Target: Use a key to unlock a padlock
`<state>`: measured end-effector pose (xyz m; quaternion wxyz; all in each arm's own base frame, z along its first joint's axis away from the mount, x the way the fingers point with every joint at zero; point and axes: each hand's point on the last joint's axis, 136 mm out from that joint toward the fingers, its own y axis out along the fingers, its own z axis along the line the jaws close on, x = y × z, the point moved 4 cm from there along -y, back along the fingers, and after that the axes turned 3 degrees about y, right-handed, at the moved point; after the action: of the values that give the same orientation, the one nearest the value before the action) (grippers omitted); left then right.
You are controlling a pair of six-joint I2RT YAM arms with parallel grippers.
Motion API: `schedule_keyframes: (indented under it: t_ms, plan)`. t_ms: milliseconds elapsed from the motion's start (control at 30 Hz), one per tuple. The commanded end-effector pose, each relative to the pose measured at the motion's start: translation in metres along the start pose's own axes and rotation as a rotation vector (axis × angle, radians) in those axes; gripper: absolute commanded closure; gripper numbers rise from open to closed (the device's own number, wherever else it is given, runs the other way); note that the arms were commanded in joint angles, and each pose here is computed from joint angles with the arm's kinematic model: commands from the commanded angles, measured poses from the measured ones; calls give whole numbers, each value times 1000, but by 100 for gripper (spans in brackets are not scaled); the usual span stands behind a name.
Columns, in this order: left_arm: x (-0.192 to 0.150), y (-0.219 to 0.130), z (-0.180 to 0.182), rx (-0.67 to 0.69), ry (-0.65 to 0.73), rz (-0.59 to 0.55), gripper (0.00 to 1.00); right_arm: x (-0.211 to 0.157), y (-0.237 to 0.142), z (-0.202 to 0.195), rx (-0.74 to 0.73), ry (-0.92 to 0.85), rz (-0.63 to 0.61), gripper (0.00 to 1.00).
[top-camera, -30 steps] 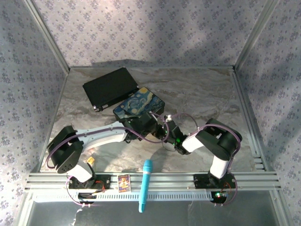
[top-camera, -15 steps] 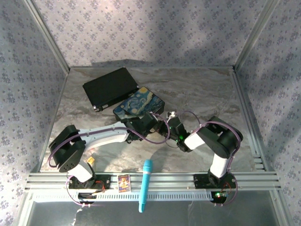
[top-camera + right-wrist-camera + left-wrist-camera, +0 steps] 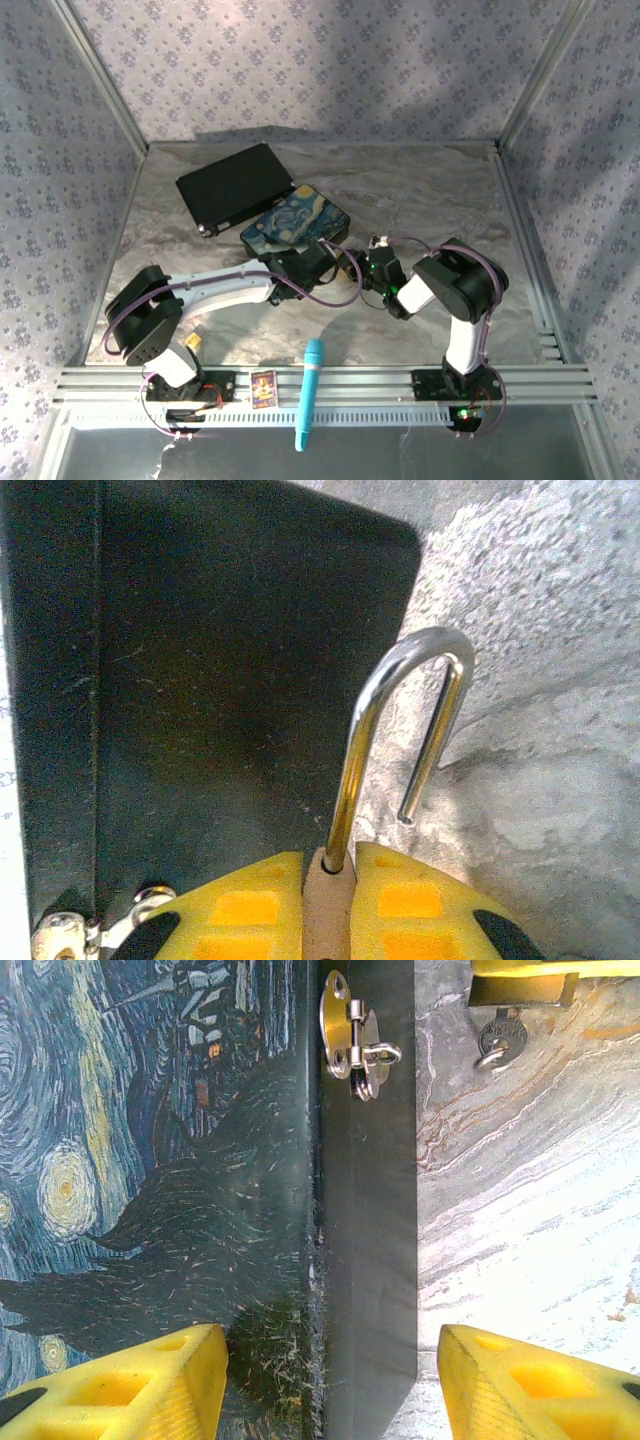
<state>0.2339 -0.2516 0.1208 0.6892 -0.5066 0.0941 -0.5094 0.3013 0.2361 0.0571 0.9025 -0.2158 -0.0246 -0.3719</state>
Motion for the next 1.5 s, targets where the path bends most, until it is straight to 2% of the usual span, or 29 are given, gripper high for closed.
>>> schedule_keyframes:
  t_ms: [0,67,300,367,433,533,633,767,933,1167,1233,1467]
  plan:
    - [-62,15,-19,-73,87,256,43,5,-4,4,1,28,10,100]
    - [-60,15,-16,-51,77,251,43,3,-8,-12,-68,46,51,100]
    - [-36,6,7,87,-5,197,39,-12,-24,-57,-324,62,312,100]
    - [-27,2,18,166,-55,176,33,-14,-34,-68,-397,56,399,99]
    - [-19,-3,28,233,-108,145,23,-14,-45,-73,-444,36,472,99]
    - [-10,-9,36,276,-165,103,12,-6,-64,-75,-533,-16,559,97]
    - [-8,-13,43,306,-216,79,4,3,-82,-75,-616,-62,635,94]
    - [-16,-20,50,337,-286,85,1,16,-95,-75,-649,-74,673,86]
    - [-41,-21,54,332,-363,147,0,30,-104,-71,-711,-129,674,81]
    - [-66,-18,54,352,-374,243,0,45,-115,-68,-817,-218,659,73]
    - [-71,-19,58,378,-376,260,0,49,-117,-65,-832,-238,648,68]
    - [-86,-16,78,388,-456,275,0,55,-121,-60,-847,-280,630,65]
